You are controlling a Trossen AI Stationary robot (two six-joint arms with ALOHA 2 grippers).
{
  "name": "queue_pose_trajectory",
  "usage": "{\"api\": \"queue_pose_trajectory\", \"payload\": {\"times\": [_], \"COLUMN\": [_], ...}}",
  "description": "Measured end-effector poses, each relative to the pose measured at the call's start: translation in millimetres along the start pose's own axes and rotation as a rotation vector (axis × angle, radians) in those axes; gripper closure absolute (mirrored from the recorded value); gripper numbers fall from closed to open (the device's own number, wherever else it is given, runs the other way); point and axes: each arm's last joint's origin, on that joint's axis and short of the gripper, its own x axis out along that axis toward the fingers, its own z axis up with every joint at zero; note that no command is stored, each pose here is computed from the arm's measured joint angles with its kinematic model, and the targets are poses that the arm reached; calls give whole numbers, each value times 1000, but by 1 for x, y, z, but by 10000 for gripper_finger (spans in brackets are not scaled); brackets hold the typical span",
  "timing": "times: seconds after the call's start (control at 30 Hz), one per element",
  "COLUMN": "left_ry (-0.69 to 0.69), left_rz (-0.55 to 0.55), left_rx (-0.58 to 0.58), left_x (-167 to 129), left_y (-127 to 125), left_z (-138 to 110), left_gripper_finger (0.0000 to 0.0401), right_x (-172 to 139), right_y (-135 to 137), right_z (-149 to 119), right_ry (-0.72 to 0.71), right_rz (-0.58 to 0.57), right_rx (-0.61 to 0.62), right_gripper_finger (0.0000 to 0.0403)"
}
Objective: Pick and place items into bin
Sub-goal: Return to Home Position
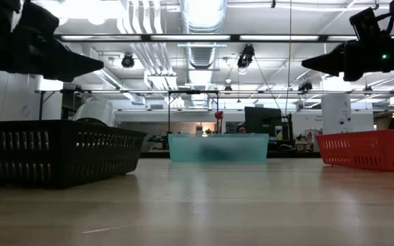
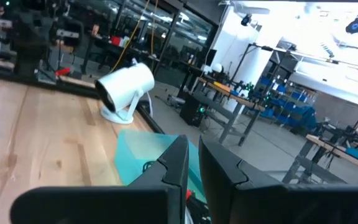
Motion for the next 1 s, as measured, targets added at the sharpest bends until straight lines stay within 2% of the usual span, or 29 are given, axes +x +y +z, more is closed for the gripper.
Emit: {"api": "queue_pose_trajectory", "payload": {"times": [0.13,0.2,0.63,0.77,1.0], "left_ry": [-32,-55,3,-34,-13], "left_rz": [-86,-81,-67,-55,-51], "left_rx": [-7,-14,-26,-61,-35], "left_x": [-5,-8,-23,-27,-26], "left_y": [-1,0,5,8,7], "left_z": [-5,-3,-11,-8,-10], "left_gripper_finger": [395,395,395,395,395], "right_x": [0,0,0,0,0], "right_y": [-1,-1,-1,-1,-1], "right_z": [2,2,2,2,2], "right_ry": [-15,-21,-20,-21,-17], "right_rz": [-6,-9,-8,-8,-6], "right_rx": [6,3,-5,-10,17], "right_gripper_finger": [375,375,375,375,375]}}
